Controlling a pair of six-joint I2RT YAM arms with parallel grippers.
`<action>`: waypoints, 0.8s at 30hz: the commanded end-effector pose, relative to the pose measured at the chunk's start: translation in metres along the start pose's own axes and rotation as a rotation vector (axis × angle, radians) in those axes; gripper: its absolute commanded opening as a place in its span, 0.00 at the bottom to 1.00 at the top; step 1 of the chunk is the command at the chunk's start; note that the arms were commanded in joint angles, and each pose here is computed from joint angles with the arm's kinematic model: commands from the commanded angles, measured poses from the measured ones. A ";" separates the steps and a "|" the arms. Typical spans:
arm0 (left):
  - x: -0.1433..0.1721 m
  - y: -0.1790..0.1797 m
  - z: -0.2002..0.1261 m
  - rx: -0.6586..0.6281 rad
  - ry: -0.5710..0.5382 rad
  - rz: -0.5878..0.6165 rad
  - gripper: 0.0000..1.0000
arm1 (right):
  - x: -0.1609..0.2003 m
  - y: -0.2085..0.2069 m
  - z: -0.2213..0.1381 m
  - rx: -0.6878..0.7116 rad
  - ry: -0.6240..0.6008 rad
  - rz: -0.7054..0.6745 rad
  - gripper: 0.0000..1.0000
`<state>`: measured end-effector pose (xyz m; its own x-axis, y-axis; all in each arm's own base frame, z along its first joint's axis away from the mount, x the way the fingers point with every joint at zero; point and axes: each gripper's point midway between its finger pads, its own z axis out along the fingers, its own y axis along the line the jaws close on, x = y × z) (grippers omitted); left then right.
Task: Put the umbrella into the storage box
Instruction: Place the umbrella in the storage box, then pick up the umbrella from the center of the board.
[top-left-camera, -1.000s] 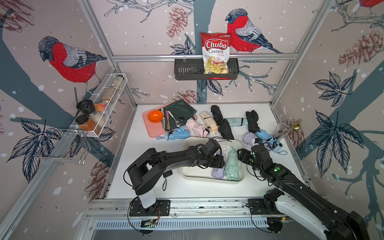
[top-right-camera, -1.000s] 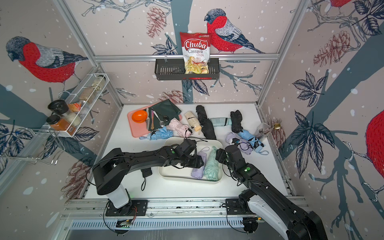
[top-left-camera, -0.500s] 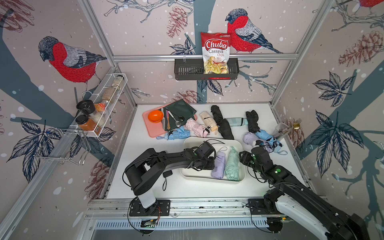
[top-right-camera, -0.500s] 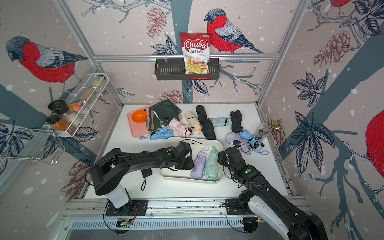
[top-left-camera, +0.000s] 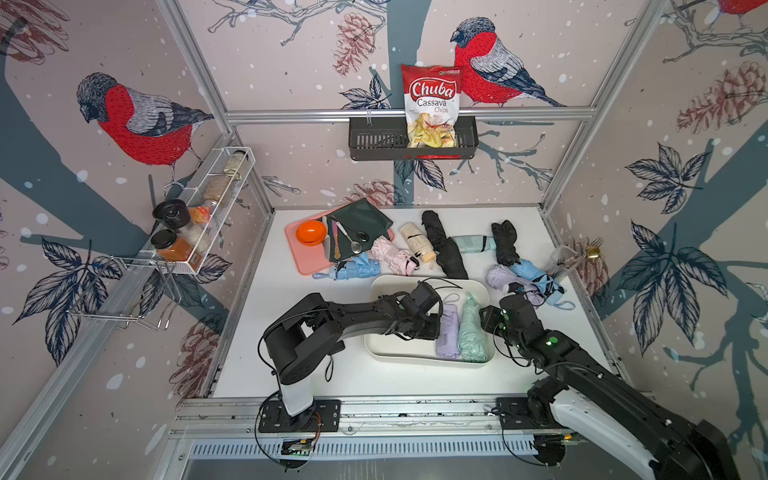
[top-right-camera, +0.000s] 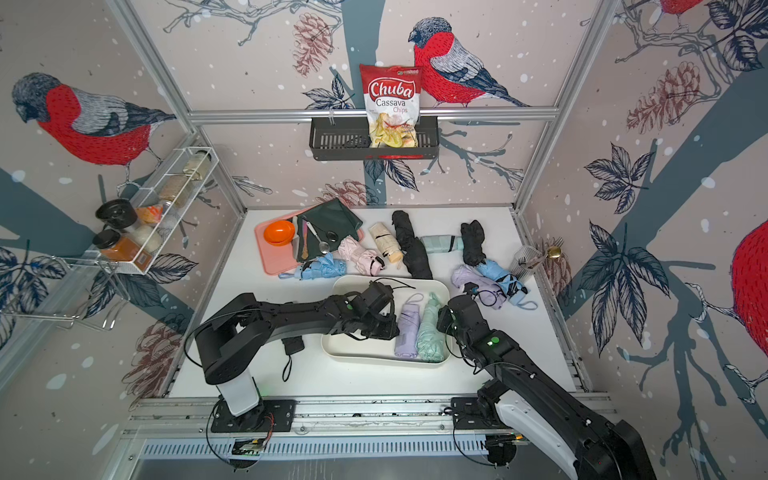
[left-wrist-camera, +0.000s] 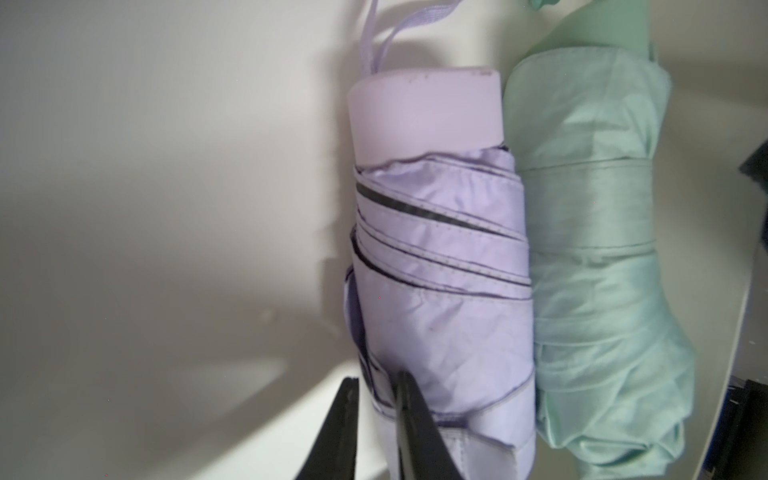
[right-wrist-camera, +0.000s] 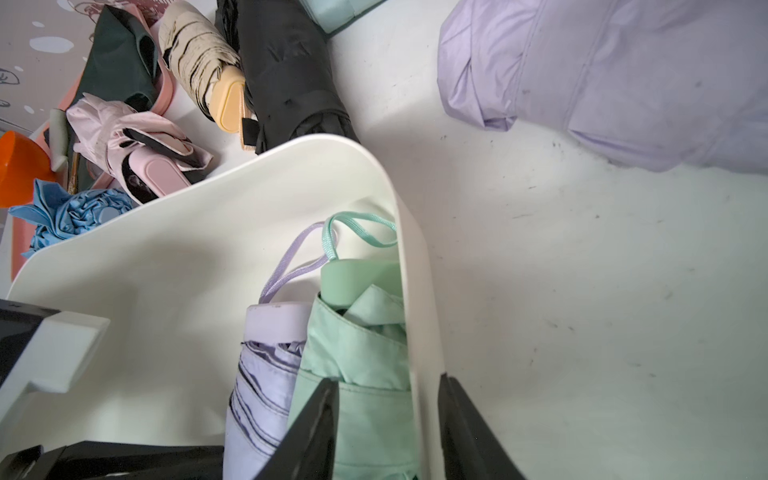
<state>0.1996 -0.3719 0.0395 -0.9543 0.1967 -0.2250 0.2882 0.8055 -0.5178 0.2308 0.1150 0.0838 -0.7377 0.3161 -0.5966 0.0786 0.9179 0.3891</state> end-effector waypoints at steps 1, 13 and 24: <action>-0.005 -0.003 -0.001 0.007 -0.023 0.017 0.24 | -0.003 0.005 0.002 -0.023 -0.014 0.014 0.43; -0.031 0.018 -0.044 -0.113 -0.196 -0.002 0.43 | -0.023 0.005 -0.010 0.025 -0.071 -0.019 0.52; -0.047 0.107 -0.167 -0.371 -0.568 -0.249 0.80 | -0.049 0.005 -0.025 0.075 -0.149 -0.056 0.75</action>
<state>0.2570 -0.2485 0.1317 -0.8305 -0.1695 -0.5307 0.0715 0.9123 -0.4032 0.2492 0.1068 0.1281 -0.6560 0.3136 -0.6866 0.0811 0.9336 0.3489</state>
